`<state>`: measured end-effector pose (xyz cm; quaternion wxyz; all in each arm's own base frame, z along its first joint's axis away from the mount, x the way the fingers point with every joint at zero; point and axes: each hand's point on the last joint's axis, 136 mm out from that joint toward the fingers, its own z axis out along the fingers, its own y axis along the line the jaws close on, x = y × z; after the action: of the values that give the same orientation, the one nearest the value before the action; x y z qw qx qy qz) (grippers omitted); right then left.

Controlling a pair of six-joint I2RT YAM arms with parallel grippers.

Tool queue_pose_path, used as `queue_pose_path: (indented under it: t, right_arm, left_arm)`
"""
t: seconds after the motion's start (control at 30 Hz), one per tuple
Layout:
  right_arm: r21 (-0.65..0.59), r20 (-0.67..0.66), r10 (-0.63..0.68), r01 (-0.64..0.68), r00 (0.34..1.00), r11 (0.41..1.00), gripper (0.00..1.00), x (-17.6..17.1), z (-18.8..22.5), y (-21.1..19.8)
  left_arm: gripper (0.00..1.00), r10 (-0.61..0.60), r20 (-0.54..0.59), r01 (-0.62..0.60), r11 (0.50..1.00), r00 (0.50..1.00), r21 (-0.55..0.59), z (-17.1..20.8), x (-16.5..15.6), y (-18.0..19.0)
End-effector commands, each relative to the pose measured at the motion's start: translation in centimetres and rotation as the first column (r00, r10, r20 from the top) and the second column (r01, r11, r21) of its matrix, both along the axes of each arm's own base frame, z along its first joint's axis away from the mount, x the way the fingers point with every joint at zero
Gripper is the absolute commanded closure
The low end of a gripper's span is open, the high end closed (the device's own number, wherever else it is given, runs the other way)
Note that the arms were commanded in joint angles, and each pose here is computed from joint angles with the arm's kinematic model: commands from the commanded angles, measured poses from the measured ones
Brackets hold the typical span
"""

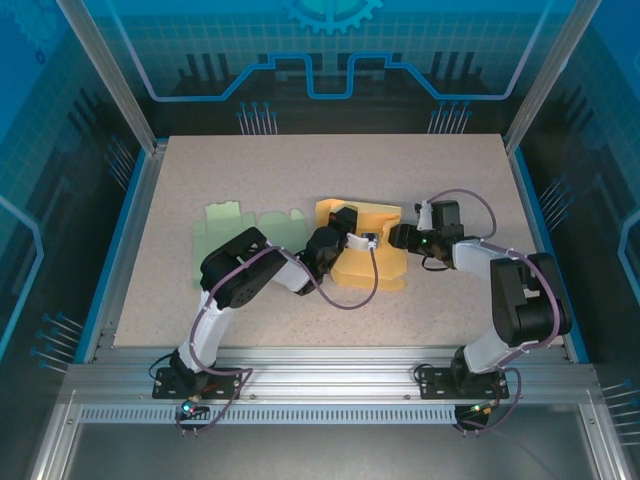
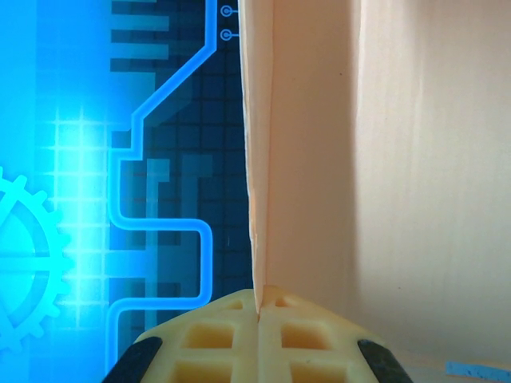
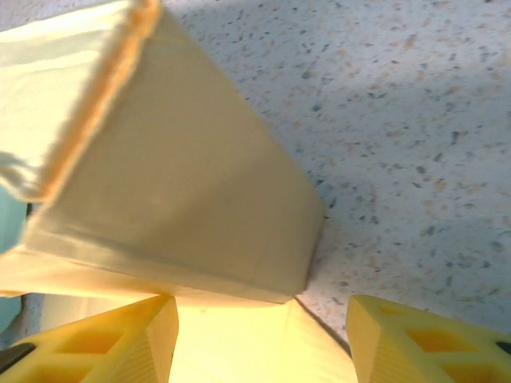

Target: Fold the paper box

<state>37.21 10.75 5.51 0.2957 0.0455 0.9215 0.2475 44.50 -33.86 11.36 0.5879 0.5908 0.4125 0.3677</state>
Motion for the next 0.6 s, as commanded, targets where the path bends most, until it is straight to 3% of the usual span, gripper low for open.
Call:
queue_pose_path:
  t: [0.0, 0.37, 0.57]
  right_arm:
    - [-0.012, 0.053, 0.031, -0.030, 0.998, 0.999, 0.40, 0.3, 1.1, 0.6]
    - [-0.111, 0.075, -0.038, 0.046, 0.996, 0.993, 0.41, 3.5, 1.3, -0.7]
    - [-0.198, 0.082, -0.076, 0.091, 0.994, 0.976, 0.47, 4.7, 0.6, -1.2]
  left_arm:
    - [1.00, -0.051, -0.052, 0.052, 0.998, 0.997, 0.021, -1.4, -0.9, -0.8]
    - [1.00, -0.068, -0.054, 0.069, 0.997, 0.996, 0.020, -1.1, -1.2, -0.8]
    - [1.00, -0.077, -0.090, 0.077, 0.997, 0.993, -0.007, -0.9, -1.5, -1.0]
